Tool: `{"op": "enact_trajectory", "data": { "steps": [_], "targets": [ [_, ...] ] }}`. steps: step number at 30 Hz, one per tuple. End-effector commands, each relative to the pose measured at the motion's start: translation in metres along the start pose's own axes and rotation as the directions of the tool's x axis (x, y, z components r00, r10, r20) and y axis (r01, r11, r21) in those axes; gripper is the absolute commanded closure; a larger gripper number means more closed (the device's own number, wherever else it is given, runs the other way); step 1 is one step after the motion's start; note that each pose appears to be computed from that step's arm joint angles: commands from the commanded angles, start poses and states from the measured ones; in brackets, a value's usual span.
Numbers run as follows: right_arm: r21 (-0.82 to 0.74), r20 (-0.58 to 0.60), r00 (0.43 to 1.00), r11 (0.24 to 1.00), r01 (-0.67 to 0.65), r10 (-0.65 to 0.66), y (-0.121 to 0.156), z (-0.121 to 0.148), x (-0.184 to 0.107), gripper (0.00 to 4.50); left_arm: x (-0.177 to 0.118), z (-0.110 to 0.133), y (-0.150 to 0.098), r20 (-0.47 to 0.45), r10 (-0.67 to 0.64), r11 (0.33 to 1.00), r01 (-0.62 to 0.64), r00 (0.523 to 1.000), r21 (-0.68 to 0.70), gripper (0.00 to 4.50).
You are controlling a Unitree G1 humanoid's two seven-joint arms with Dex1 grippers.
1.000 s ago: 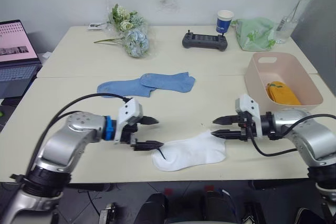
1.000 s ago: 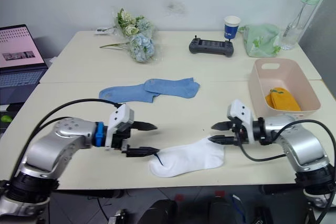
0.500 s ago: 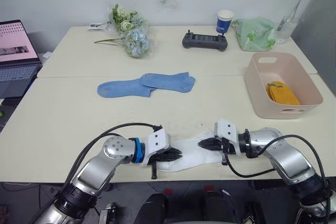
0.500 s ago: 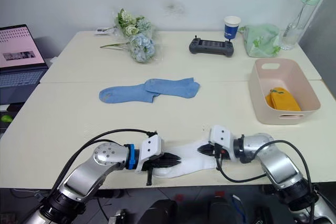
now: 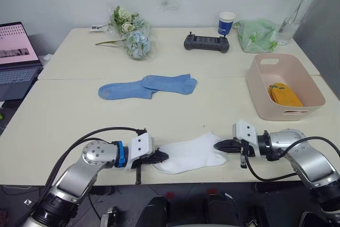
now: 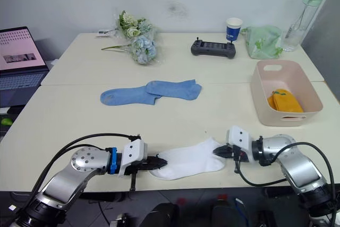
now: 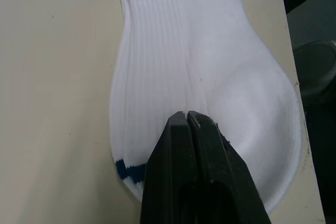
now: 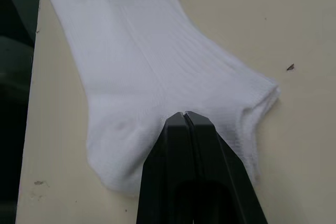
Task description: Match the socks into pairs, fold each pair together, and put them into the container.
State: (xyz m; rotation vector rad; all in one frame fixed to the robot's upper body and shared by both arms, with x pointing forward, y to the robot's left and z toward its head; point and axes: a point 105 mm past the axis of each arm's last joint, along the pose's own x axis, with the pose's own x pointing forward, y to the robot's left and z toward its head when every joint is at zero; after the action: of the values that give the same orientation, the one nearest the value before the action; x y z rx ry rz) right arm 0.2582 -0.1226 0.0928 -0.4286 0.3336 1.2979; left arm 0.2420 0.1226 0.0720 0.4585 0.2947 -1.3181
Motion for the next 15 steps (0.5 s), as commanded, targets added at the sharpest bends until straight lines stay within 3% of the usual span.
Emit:
{"op": "enact_trajectory", "data": {
  "steps": [1, 10, 13, 15],
  "targets": [
    [-0.025, 0.068, 0.997, 0.999, -0.033, 0.035, 0.007, 0.022, 0.005, 4.5, -0.003, 0.02, -0.001, 0.054, -0.023, 0.999, 0.021, 0.998, 0.03, 4.48],
    [-0.036, -0.108, 0.994, 0.999, -0.024, 0.02, 0.01, -0.019, 0.0, 4.5, -0.009, -0.01, -0.007, -0.096, -0.027, 0.999, 0.031, 0.995, 0.043, 4.48],
    [-0.032, -0.112, 0.994, 0.999, -0.002, -0.002, 0.004, -0.021, -0.008, 4.5, -0.011, -0.013, -0.005, -0.096, -0.014, 0.999, 0.018, 0.995, 0.042, 4.48],
    [-0.001, -0.067, 0.998, 1.0, 0.012, -0.012, 0.001, -0.009, -0.014, 4.5, -0.012, -0.002, -0.002, -0.042, -0.004, 0.999, 0.006, 0.999, 0.043, 4.48]
  ]
}}
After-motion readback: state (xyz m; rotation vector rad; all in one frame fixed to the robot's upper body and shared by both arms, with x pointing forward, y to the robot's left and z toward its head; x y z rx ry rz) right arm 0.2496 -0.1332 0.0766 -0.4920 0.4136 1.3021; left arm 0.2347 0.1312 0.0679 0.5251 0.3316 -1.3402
